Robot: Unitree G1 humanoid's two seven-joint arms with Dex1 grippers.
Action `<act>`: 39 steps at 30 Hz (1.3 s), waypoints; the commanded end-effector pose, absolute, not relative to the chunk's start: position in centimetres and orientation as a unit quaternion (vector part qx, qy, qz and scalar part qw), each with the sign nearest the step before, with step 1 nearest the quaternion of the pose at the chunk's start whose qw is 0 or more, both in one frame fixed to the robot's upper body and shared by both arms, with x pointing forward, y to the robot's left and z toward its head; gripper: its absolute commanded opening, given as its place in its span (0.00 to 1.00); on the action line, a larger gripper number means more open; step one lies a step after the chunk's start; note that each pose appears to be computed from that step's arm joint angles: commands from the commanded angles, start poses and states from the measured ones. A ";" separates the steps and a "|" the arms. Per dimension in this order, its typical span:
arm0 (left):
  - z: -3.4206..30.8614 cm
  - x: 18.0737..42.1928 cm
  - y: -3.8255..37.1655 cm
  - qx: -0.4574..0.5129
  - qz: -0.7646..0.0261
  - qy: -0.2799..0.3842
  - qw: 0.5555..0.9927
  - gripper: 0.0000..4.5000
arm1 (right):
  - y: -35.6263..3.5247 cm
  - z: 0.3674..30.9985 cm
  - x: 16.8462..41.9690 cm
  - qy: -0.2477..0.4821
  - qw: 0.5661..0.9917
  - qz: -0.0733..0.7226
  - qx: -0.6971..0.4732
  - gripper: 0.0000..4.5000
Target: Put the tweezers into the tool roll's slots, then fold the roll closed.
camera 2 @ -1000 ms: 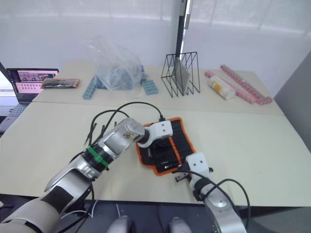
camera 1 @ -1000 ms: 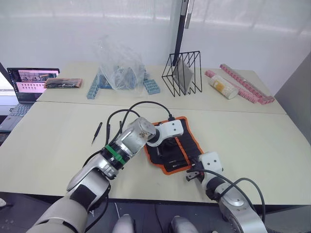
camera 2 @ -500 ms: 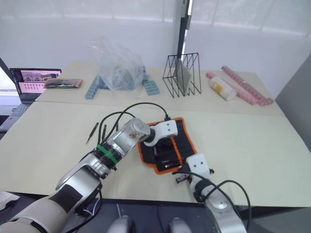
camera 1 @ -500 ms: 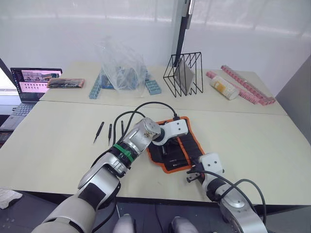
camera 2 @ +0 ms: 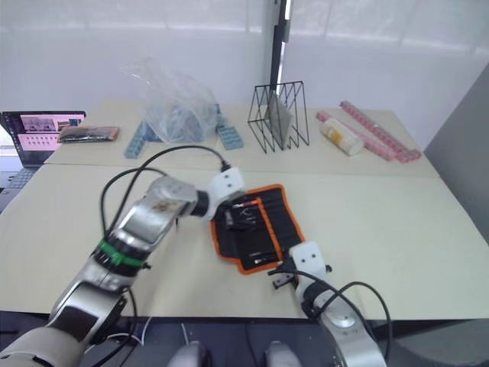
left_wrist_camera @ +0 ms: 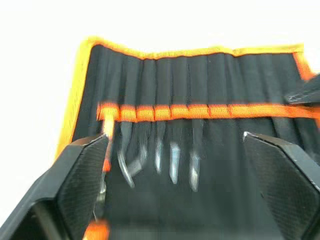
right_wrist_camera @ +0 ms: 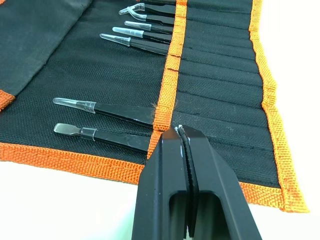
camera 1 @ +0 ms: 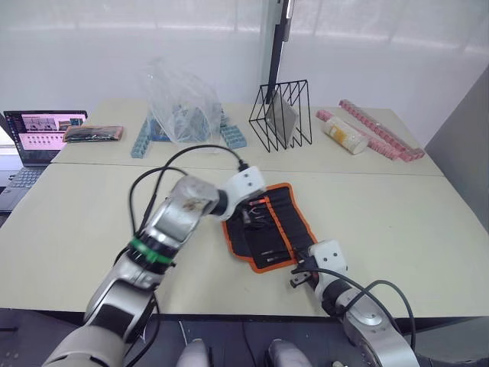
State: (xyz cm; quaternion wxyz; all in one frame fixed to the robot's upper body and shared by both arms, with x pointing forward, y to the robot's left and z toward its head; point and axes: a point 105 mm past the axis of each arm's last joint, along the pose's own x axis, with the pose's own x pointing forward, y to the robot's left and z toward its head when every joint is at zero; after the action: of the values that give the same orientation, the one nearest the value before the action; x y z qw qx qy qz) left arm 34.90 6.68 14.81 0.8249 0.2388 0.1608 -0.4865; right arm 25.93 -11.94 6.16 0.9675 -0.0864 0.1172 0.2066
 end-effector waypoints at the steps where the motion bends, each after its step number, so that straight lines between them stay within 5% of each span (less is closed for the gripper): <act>1: 18.4 34.4 9.9 0.213 -0.437 0.055 0.872 0.98 | -12.3 2.1 24.7 0.201 0.952 0.215 -0.078 0.00; 9: 16.2 30.0 22.0 0.140 -0.270 0.087 0.949 0.98 | -13.2 2.3 25.0 0.199 0.952 0.218 -0.083 0.00; 13: 14.7 25.2 28.7 0.099 -0.140 0.093 0.981 0.98 | -13.7 2.4 25.0 0.199 0.951 0.220 -0.084 0.00; 23: 11.7 16.4 35.1 0.082 0.008 0.107 0.991 0.98 | -14.6 2.4 25.4 0.202 0.947 0.231 -0.091 0.00; 31: 11.9 15.8 35.0 0.079 0.015 0.099 0.992 0.98 | -14.5 2.5 25.6 0.202 0.945 0.238 -0.093 0.00; 39: 11.5 17.9 33.9 0.071 -0.015 0.103 0.992 0.98 | -14.2 2.5 25.8 0.201 0.946 0.239 -0.091 0.00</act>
State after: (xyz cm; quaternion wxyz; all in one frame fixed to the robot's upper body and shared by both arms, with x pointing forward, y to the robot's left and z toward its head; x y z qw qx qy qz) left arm 17.33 34.30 10.85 0.9915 0.0638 0.1132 -0.0054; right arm 26.59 -13.62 5.56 0.9547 -0.0990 0.1344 0.2462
